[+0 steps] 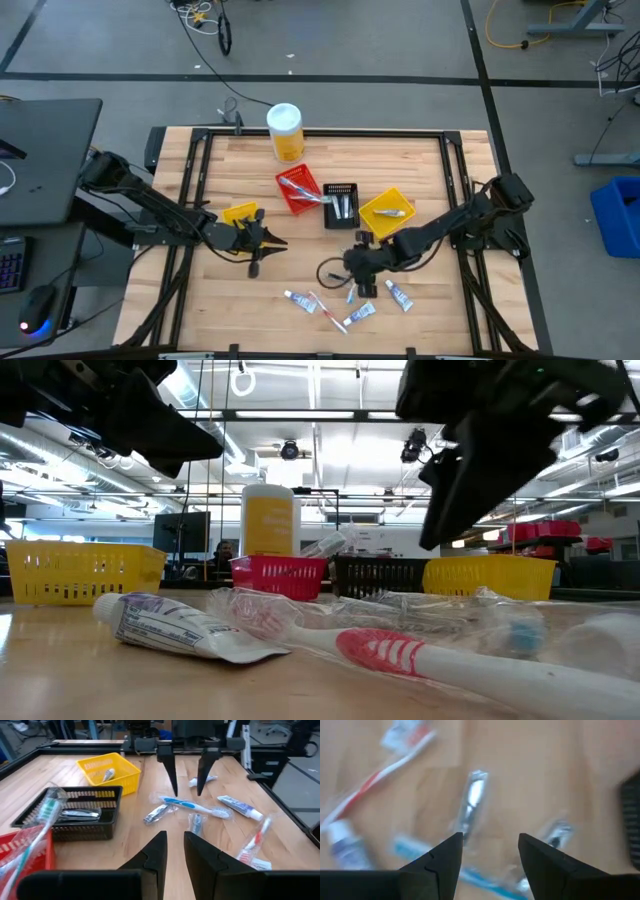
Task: Pick & Place Travel size toiletries
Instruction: Put the white toothpaste into the right yellow bin
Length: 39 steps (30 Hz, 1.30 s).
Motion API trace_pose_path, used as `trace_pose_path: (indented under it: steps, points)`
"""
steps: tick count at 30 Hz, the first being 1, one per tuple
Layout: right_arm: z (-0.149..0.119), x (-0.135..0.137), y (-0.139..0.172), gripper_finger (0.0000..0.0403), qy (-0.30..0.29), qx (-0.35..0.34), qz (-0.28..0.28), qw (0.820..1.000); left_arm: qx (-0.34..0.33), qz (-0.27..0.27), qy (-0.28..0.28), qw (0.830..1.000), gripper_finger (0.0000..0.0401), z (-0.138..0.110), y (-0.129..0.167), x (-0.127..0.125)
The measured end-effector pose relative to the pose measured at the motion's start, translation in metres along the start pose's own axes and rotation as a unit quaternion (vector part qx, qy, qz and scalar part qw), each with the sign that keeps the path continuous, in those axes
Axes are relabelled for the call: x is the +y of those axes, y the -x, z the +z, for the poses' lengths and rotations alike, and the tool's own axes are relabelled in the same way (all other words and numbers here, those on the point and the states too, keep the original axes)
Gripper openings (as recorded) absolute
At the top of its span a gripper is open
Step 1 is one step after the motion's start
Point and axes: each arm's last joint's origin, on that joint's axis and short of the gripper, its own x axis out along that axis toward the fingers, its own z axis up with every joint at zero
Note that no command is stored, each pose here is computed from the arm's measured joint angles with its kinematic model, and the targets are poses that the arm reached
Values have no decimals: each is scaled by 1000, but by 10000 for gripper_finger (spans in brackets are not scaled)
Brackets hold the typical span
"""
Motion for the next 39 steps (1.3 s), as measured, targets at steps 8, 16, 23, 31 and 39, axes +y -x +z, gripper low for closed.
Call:
trace_pose_path:
  steps: [8, 16, 23, 31, 39]
  points:
    - [-14, 21, 4, 185, 30, 55, 83, 995, 1, -6, -4, 1000, 71, 0, 0, 0]
    - [-49, 32, 16, 176, -78, 197, 18, 977, 1, -2, -4, 1000, 71, 0, 0, 0]
    - [-64, 37, 23, 194, -316, 271, -50, 908, 1, -2, -4, 1000, 71, 0, 0, 0]
    - [-62, 47, 21, 224, -327, 234, -30, 915, 0, -2, -2, 1000, 71, 0, 0, 0]
    - [-65, 44, 21, 249, -333, 228, -62, 913, 0, -2, 3, 1000, 71, 0, 0, 0]
